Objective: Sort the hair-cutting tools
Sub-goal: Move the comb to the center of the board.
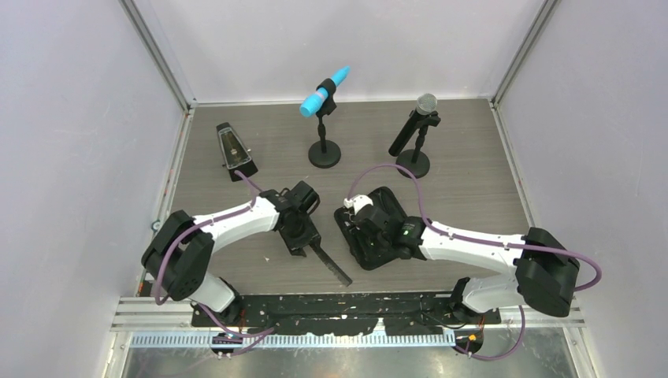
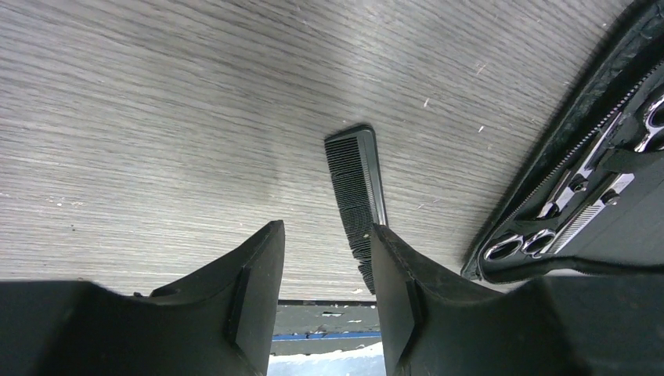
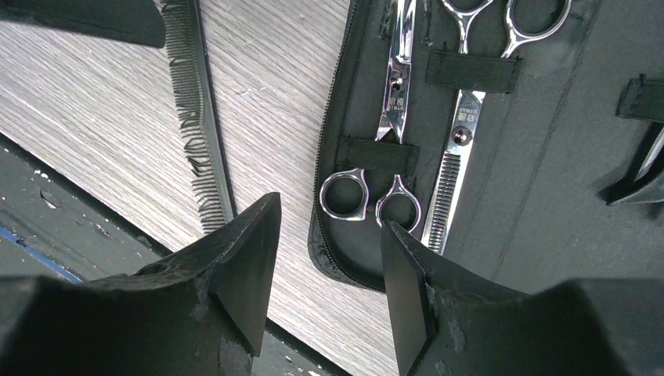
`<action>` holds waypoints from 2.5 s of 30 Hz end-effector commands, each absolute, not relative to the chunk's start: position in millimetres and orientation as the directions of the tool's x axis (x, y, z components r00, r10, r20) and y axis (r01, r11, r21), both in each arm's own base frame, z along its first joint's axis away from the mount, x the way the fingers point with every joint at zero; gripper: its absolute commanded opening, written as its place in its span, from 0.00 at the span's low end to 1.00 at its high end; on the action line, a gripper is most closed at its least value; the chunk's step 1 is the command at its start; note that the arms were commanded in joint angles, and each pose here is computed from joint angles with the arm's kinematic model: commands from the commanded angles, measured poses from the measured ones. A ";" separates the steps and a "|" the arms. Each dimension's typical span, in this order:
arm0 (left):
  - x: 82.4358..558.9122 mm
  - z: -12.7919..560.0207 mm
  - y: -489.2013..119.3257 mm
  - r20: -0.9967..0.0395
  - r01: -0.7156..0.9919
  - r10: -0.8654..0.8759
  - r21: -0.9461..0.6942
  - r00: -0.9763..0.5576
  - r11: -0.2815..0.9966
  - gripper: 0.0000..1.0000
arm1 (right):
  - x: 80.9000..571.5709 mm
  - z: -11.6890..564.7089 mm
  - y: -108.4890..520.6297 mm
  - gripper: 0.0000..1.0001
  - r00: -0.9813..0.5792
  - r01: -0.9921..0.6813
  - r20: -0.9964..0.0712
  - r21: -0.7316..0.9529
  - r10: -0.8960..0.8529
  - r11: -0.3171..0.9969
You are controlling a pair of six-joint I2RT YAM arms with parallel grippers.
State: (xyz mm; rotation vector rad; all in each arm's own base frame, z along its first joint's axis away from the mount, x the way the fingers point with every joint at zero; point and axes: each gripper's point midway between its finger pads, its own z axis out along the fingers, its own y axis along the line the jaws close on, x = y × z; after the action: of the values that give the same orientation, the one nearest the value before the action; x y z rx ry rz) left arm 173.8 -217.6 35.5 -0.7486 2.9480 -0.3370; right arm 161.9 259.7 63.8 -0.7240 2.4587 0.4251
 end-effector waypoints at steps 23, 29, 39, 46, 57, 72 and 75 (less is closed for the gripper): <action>186.0 30.5 -239.0 -0.013 -0.455 -0.466 -0.194 -0.884 0.869 0.46 | 208.0 132.8 183.7 0.91 -0.608 -0.308 -0.790 0.148 -0.075 0.940; 184.6 31.2 -238.7 -0.012 -0.468 -0.478 -0.189 -0.878 0.863 0.46 | 212.5 146.2 163.7 0.95 -0.564 -0.250 -0.826 0.167 -0.003 0.954; 181.4 29.9 -234.0 -0.025 -0.488 -0.498 -0.156 -0.867 0.859 0.42 | 210.7 132.1 160.0 0.95 -0.592 -0.237 -0.806 0.154 -0.017 0.959; 182.0 28.3 -237.1 -0.022 -0.496 -0.506 -0.159 -0.863 0.853 0.40 | 209.4 128.9 158.6 0.95 -0.596 -0.238 -0.803 0.152 -0.021 0.959; 181.8 19.5 -240.0 -0.008 -0.503 -0.508 -0.138 -0.861 0.853 0.41 | 207.1 126.7 157.2 0.95 -0.597 -0.244 -0.802 0.156 -0.021 0.957; 180.4 25.3 -243.4 -0.024 -0.504 -0.512 -0.139 -0.859 0.852 0.41 | 204.9 122.9 156.4 0.95 -0.604 -0.252 -0.796 0.158 -0.027 0.955; 184.8 34.8 -240.1 -0.060 -0.508 -0.522 -0.161 -0.851 0.846 0.41 | 204.5 123.5 156.7 0.95 -0.603 -0.255 -0.797 0.161 -0.026 0.953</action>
State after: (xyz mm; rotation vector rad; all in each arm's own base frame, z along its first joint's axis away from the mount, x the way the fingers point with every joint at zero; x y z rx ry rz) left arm 175.1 -242.9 19.3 -0.8023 3.0139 -0.1803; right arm 201.5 155.5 116.0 -0.2159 2.2330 0.3020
